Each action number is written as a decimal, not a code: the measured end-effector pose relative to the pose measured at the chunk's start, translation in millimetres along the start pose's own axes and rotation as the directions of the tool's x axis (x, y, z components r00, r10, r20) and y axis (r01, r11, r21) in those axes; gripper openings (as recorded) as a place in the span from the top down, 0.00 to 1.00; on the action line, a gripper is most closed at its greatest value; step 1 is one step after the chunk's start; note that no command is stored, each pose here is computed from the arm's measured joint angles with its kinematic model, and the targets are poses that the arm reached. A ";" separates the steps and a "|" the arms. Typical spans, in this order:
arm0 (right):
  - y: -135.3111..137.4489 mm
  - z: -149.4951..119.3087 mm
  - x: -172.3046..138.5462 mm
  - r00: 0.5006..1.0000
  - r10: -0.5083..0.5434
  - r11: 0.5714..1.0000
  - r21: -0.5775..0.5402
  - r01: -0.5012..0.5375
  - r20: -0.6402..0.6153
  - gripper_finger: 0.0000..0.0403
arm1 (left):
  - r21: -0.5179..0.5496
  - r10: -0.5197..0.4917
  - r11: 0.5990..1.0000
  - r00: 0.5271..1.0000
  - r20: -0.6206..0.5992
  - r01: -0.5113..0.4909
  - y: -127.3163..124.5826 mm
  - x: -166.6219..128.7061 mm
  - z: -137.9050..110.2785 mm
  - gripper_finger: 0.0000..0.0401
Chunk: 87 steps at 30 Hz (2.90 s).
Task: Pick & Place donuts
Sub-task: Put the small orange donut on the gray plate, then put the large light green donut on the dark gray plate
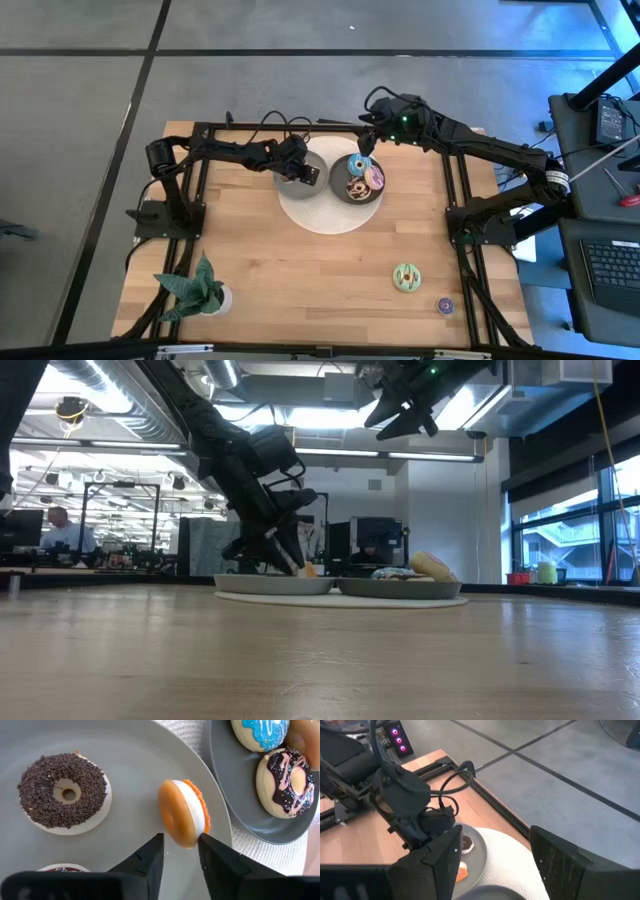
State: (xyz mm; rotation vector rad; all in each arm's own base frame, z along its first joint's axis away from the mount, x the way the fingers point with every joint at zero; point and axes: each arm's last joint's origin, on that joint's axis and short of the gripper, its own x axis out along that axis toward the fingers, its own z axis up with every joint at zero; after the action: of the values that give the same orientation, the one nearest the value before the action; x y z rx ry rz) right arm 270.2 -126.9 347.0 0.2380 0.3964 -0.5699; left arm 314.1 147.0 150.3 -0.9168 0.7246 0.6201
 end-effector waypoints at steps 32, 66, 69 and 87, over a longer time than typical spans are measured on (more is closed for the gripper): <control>-0.1 -1.0 0.0 1.000 -0.001 1.000 -0.001 0.001 -0.010 0.42 | -0.014 0.065 0.998 0.998 -0.020 -0.065 3.5 -4.6 -3.1 0.67; 23.7 -80.1 -36.9 0.605 0.179 0.984 0.154 -0.094 -0.776 0.42 | 0.233 -0.094 0.972 0.952 0.292 0.024 -17.2 -95.6 31.2 0.66; 37.9 -99.2 -48.7 0.488 0.144 0.984 0.177 0.022 -0.861 0.42 | 0.239 -0.114 0.970 0.943 0.312 0.038 -19.2 -94.3 33.5 0.66; 130.3 -220.9 -109.6 0.304 0.132 0.987 0.152 0.044 -0.944 0.42 | 0.391 -0.213 0.920 0.871 0.443 0.026 -27.2 -101.5 47.5 0.68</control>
State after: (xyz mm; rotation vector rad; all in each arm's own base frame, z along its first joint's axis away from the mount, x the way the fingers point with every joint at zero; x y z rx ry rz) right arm 193.8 103.5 209.7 0.7601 1.5589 -0.3300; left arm 286.1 158.2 261.6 -0.4174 0.3124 0.5414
